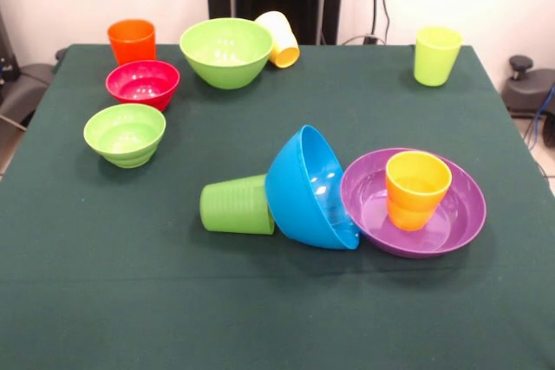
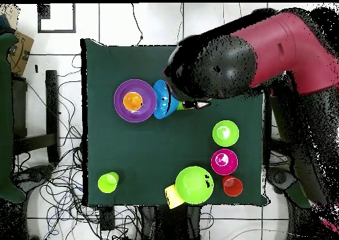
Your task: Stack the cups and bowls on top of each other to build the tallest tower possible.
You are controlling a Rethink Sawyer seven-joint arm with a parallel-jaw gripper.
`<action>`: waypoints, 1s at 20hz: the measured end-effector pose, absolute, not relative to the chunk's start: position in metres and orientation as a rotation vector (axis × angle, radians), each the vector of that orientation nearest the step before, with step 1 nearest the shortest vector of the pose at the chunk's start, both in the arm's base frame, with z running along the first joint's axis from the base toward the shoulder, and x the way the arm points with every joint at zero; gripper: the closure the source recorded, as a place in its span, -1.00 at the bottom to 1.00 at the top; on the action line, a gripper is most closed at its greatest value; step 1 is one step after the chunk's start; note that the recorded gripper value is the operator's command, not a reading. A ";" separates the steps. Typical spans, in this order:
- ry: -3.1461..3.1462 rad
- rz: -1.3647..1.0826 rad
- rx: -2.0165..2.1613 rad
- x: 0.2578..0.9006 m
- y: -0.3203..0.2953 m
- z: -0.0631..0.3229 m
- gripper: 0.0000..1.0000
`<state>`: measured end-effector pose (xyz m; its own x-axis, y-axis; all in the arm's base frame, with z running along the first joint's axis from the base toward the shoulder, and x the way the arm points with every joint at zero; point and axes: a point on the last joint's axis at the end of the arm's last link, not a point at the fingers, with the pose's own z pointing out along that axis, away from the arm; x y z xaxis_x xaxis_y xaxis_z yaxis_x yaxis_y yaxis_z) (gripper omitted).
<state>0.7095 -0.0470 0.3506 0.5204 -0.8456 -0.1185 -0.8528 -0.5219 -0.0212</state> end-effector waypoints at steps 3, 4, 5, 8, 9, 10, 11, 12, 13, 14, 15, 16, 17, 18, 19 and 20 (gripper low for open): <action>1.523 0.160 -2.668 0.707 -0.051 0.356 -1.00; 1.528 0.160 -2.668 0.706 -0.052 0.358 -1.00; 1.534 0.161 -2.667 0.706 -0.053 0.359 -1.00; 1.579 0.159 -2.664 0.703 -0.061 0.366 -1.00; 1.593 0.155 -2.664 0.702 -0.064 0.367 -1.00; 1.611 0.150 -2.666 0.702 -0.068 0.367 -1.00; 1.626 0.146 -2.666 0.701 -0.071 0.366 -1.00; 1.637 0.143 -2.664 0.701 -0.073 0.365 -1.00; 1.662 0.137 -2.656 0.702 -0.080 0.361 -1.00; 1.674 0.131 -2.649 0.702 -0.083 0.359 -1.00; 1.683 0.127 -2.644 0.702 -0.086 0.357 -1.00; 1.692 0.123 -2.638 0.703 -0.089 0.354 -1.00; 1.711 0.114 -2.625 0.704 -0.094 0.349 -1.00; 1.724 0.103 -2.613 0.705 -0.099 0.344 -1.00; 1.729 0.097 -2.607 0.706 -0.101 0.342 -1.00; 1.735 0.091 -2.601 0.706 -0.103 0.340 -1.00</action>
<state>0.7063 -0.1025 0.3400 0.3829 -0.9221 -0.0564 -0.9229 -0.3845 0.0207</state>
